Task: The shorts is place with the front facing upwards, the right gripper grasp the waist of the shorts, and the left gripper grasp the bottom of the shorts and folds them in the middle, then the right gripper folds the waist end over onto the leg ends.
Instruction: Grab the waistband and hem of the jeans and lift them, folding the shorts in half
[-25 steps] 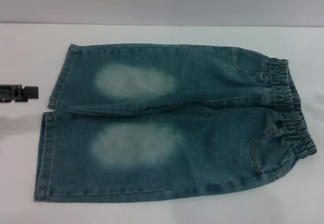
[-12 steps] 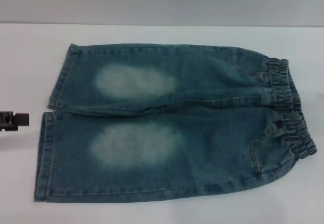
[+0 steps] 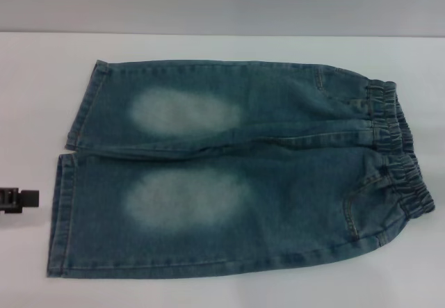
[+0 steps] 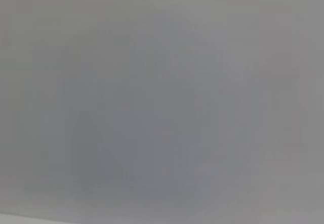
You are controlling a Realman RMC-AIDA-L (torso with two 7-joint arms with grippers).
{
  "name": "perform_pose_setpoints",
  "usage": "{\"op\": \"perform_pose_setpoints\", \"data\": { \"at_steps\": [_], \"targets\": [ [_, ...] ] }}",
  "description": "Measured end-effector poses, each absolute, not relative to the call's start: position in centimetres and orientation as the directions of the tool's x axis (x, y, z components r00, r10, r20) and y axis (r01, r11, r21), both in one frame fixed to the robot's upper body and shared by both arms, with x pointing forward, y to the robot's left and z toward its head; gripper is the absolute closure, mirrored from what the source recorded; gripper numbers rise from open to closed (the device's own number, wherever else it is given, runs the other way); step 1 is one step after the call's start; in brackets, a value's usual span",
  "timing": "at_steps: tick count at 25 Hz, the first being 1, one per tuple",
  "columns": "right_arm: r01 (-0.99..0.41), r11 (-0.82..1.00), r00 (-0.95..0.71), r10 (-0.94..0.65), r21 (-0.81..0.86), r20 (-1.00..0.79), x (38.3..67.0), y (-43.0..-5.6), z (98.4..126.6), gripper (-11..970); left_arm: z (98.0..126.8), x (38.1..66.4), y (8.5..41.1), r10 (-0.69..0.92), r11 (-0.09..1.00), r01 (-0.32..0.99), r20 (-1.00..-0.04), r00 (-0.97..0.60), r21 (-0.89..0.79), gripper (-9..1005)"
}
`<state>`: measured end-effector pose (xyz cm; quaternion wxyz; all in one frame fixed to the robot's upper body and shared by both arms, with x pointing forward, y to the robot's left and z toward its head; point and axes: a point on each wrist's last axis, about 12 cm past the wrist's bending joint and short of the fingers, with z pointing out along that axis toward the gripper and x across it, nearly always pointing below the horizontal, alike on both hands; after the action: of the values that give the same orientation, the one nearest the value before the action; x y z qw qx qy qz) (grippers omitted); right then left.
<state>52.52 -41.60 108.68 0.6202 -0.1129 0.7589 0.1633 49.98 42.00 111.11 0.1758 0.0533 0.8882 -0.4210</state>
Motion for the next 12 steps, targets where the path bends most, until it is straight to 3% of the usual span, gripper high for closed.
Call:
{"op": "perform_pose_setpoints", "data": {
  "at_steps": [12],
  "targets": [
    [-0.144, 0.987, -0.001, 0.076, 0.075, -0.997, 52.0, -41.6, 107.0, 475, 110.3, 48.9, 41.8, -0.061, 0.634, 0.178, -0.278, -0.959, -0.752, 231]
  ]
}}
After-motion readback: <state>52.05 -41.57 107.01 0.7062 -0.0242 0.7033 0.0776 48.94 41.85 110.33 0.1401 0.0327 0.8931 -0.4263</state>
